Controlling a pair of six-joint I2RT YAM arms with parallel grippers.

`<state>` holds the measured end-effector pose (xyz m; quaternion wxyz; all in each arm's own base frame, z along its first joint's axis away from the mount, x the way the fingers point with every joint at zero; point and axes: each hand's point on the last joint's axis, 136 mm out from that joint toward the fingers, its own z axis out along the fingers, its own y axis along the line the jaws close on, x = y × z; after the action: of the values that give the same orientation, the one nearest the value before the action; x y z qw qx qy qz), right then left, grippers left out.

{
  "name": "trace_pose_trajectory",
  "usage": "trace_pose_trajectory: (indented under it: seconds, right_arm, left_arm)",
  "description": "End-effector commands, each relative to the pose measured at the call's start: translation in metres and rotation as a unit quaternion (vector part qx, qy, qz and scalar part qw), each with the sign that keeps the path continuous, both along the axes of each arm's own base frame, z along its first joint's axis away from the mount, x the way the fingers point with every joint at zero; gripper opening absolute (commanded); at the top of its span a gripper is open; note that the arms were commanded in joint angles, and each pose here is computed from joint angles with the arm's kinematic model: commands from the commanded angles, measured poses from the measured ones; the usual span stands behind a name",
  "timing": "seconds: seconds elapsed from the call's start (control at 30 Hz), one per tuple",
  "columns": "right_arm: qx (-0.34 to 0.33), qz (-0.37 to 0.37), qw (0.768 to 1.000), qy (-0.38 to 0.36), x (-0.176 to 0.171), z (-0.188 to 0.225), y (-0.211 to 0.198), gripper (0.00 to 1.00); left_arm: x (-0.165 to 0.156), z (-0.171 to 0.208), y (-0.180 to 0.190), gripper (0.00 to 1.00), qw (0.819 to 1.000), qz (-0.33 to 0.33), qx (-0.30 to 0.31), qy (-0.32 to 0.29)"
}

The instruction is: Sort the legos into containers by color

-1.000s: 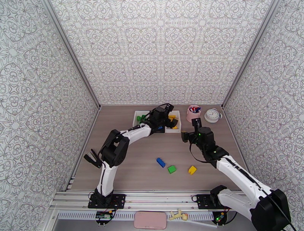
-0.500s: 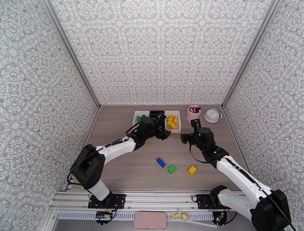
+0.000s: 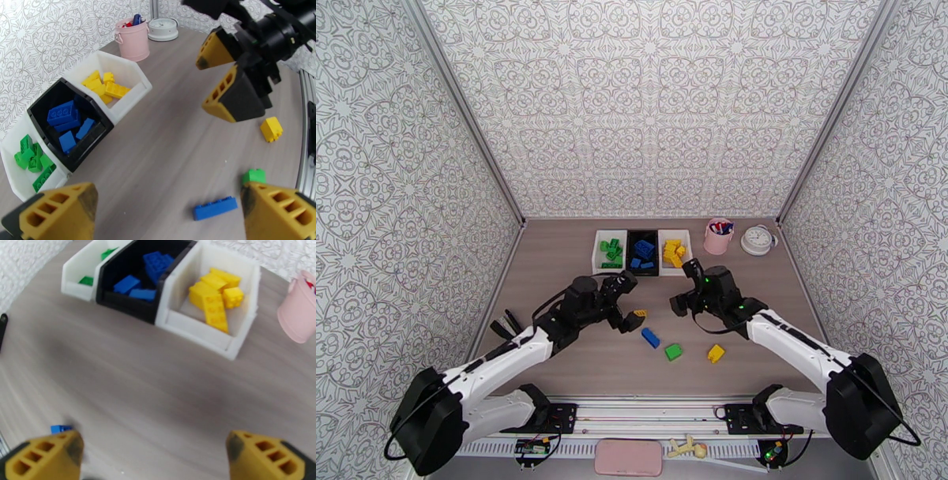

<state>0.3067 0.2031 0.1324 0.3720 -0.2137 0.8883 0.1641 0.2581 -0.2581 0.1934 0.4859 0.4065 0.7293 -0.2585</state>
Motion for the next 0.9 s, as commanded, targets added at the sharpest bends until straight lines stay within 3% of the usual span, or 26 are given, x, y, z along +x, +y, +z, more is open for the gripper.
trace_pose_trajectory:
  seconds: [0.0,0.3,0.57,0.87]
  right_arm:
    - [-0.003,-0.020,0.999,0.025,-0.007,-0.004,0.010,1.00]
    - [-0.043,0.008,0.996,0.079,-0.039,-0.038,0.052,0.99]
    - [-0.079,0.052,0.991,0.100,-0.061,-0.059,0.088,1.00]
    - [-0.106,0.065,0.982,0.142,-0.069,-0.085,0.105,0.84]
  left_arm:
    - [-0.024,-0.008,0.012,1.00,0.999,-0.033,0.020,0.010]
    - [-0.057,-0.011,0.024,1.00,0.996,-0.076,0.031,0.037]
    - [-0.064,-0.016,0.027,1.00,0.995,-0.089,0.029,0.023]
    - [-0.065,-0.020,0.027,1.00,0.994,-0.096,0.036,0.030]
